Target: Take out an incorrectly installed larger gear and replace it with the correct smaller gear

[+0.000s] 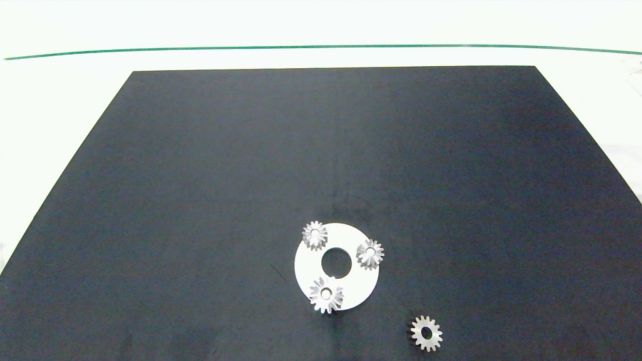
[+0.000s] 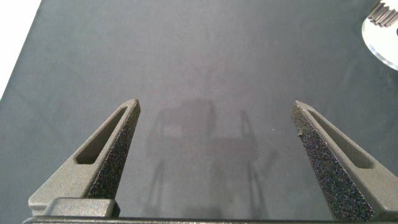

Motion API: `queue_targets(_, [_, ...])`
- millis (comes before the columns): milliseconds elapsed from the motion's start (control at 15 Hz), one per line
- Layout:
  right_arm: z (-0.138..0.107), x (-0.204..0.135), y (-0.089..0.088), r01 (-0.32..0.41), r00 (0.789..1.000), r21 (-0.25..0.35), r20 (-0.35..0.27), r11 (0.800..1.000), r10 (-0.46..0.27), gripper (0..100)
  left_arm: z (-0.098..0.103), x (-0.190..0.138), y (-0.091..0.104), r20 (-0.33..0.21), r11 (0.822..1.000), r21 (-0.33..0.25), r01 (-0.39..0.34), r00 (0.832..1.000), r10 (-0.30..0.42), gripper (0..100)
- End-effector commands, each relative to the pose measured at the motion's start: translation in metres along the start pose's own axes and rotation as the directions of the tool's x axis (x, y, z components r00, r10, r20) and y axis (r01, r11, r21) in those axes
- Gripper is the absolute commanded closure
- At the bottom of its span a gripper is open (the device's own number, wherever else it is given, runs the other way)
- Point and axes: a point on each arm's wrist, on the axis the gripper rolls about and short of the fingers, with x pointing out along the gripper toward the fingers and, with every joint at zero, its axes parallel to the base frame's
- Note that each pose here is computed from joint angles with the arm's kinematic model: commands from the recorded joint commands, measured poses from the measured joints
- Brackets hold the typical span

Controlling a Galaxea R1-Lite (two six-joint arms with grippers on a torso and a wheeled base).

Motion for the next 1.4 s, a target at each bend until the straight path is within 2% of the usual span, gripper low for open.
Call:
queue_targets(67, [0.000, 0.000, 0.000, -0.001, 1.000, -0.001, -0.001, 1.000, 0.001, 0, 0.000, 0.000, 0.000, -0.002, 1.000, 0.000, 0.000, 1.000, 0.000, 0])
queue_targets(400, [0.000, 0.000, 0.000, 0.003, 1.000, -0.004, -0.001, 1.000, -0.003, 0, 0.000, 0.000, 0.000, -0.002, 1.000, 0.003, 0.003, 1.000, -0.003, 0])
queue_targets(467, [0.000, 0.000, 0.000, 0.012, 1.000, -0.021, -0.001, 1.000, -0.012, 0, 0.000, 0.000, 0.000, 0.000, 1.000, 0.005, 0.006, 1.000, -0.006, 0])
queue_targets(867, [0.000, 0.000, 0.000, 0.012, 1.000, -0.011, -0.005, 1.000, -0.012, 0, 0.001, 0.000, 0.000, 0.003, 1.000, 0.006, 0.007, 1.000, -0.007, 0])
queue_targets(933, [0.001, 0.000, 0.000, 0.020, 1.000, -0.019, 0.001, 1.000, -0.020, 0, 0.003, -0.001, 0.000, 0.011, 1.000, 0.030, 0.006, 1.000, -0.006, 0])
queue_targets(1067, [0.021, -0.006, -0.001, 0.029, 0.999, -0.050, 0.046, 0.998, -0.027, 0, 0.026, -0.007, 0.000, 0.033, 0.991, 0.128, -0.031, 0.999, 0.027, 0])
queue_targets(1133, [0.036, -0.009, -0.001, 0.025, 1.000, -0.072, 0.018, 0.997, -0.024, 0, 0.048, -0.011, 0.000, -0.004, 0.989, 0.146, -0.039, 0.999, 0.040, 0])
queue_targets(1267, [0.085, -0.015, -0.001, -0.002, 0.999, -0.080, -0.053, 0.997, -0.002, 0, 0.105, -0.007, 0.001, -0.091, 0.986, 0.166, -0.024, 0.995, 0.040, 0])
queue_targets(1333, [0.114, -0.012, -0.002, -0.025, 0.997, -0.080, -0.071, 0.996, 0.020, 0, 0.128, 0.003, 0.002, -0.115, 0.981, 0.194, -0.015, 0.993, 0.038, 0])
queue_targets(1400, [0.141, -0.005, -0.002, -0.050, 0.996, -0.078, -0.072, 0.996, 0.044, 0, 0.142, 0.015, 0.003, -0.141, 0.972, 0.235, -0.003, 0.989, 0.037, 0])
